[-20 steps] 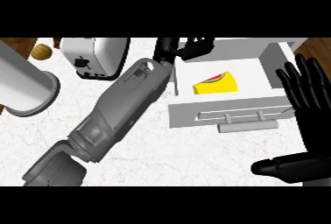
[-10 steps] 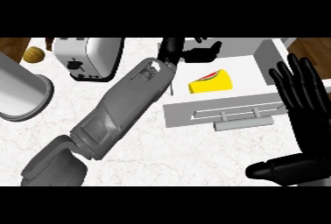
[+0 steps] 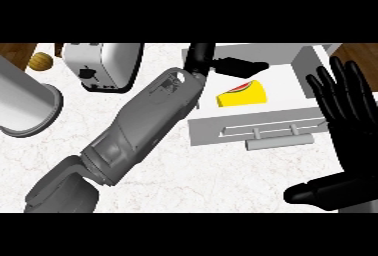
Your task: Pick up the cup, place it into the drawer and close the drawer
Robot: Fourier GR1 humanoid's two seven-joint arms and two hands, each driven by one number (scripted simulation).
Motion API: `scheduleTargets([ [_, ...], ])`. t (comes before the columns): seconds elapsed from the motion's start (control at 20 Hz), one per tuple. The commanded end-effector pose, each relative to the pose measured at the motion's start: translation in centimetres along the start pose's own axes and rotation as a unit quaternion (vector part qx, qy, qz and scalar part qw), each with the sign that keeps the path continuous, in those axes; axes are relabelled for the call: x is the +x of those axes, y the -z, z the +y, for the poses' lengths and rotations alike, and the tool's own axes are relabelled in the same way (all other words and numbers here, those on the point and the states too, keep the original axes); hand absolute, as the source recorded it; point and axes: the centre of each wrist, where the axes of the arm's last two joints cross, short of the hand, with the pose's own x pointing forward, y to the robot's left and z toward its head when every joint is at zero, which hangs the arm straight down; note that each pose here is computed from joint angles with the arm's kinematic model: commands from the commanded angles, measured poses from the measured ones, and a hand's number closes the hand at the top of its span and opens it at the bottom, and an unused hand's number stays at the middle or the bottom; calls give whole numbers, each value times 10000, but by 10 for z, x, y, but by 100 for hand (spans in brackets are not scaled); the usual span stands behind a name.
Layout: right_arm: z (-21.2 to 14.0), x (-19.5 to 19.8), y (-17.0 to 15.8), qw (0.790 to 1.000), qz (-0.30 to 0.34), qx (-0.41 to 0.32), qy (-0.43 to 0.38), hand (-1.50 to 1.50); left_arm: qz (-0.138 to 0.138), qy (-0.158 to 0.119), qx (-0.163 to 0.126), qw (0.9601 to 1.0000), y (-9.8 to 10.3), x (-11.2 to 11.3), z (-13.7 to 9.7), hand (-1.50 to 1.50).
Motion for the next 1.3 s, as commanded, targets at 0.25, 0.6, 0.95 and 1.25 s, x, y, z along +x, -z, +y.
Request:
scheduleTargets([
  [0.25, -9, 9, -15, 9999, 39, 35, 135, -150, -327, -1124, 7, 9931, 0, 18, -6, -150],
  [0.6, -27, 35, -29, 9930, 283, 784, -834, 150, -358, -1382, 468, 9887, 1, 19, 47, -150],
  [0.95, -26, 19, -29, 9799, 740, 972, -1579, 150, -171, -1516, 839, 9847, -49, -8, 95, -150],
  [1.25, -18, 12, -34, 9706, 1033, 1026, -1918, 150, 63, -1445, 1022, 9842, -97, -5, 155, -150],
])
